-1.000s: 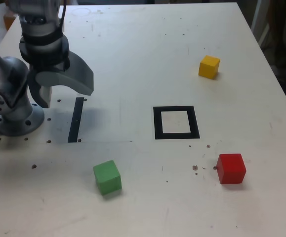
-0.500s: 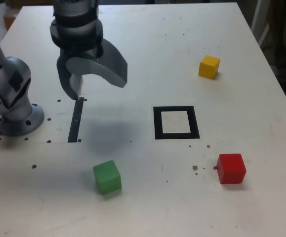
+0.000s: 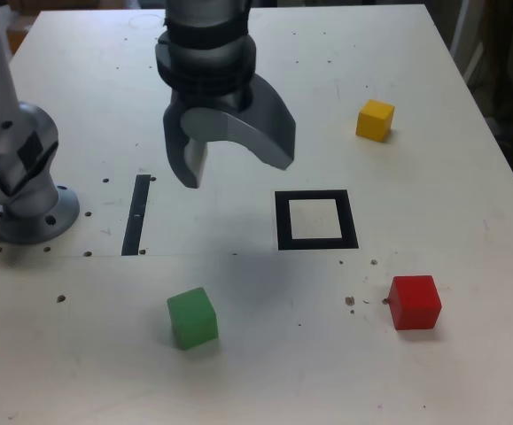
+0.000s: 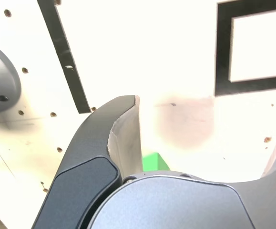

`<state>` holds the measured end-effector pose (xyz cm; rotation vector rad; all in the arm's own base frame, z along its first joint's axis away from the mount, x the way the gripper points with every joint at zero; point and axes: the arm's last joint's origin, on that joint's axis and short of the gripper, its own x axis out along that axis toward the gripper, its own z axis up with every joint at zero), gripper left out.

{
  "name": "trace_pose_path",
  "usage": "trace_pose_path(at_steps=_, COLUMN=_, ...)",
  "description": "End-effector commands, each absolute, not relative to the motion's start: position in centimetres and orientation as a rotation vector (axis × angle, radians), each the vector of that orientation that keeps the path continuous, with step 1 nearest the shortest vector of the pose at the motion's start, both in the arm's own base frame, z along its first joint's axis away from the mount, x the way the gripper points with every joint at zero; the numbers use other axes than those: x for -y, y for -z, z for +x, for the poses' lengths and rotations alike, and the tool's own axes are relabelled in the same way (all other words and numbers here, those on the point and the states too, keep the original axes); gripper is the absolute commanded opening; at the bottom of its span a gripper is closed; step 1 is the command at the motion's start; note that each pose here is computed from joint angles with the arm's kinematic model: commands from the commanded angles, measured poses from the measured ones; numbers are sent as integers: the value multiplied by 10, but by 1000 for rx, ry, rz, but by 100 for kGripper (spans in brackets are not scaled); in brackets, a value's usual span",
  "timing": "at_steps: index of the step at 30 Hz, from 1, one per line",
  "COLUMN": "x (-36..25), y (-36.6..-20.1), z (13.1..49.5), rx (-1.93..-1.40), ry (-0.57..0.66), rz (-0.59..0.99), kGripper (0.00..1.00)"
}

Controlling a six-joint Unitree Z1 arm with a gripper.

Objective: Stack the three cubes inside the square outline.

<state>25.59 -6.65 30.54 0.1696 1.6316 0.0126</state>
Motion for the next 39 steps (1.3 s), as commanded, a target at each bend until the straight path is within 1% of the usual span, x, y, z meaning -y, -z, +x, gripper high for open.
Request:
trace_pose_path(at_steps=1, x=75, y=-305, z=269, rx=-1648, ry=-6, rz=188, kGripper=100)
trace_pose_path(at_steps=5, x=92, y=-306, z=292, rx=-1663, ry=18, rz=231, kGripper=100)
trace_pose_path(at_steps=13, x=125, y=-313, z=327, rx=-1643, ry=74, rz=282, kGripper=100)
trace_pose_path(at_steps=18, x=141, y=-311, z=352, rx=-1641, ry=104, rz=300, kGripper=99)
trace_pose_path(at_steps=21, x=151, y=-305, z=370, rx=-1644, ry=123, rz=309, kGripper=99)
trace_pose_path(at_steps=27, x=168, y=-288, z=399, rx=-1653, ry=148, rz=311, kGripper=99)
trace_pose_path(at_steps=34, x=176, y=-271, z=418, rx=-1665, ry=147, rz=315, kGripper=99)
trace_pose_path(at_steps=39, x=180, y=-253, z=430, rx=-1681, ry=144, rz=318, kGripper=99)
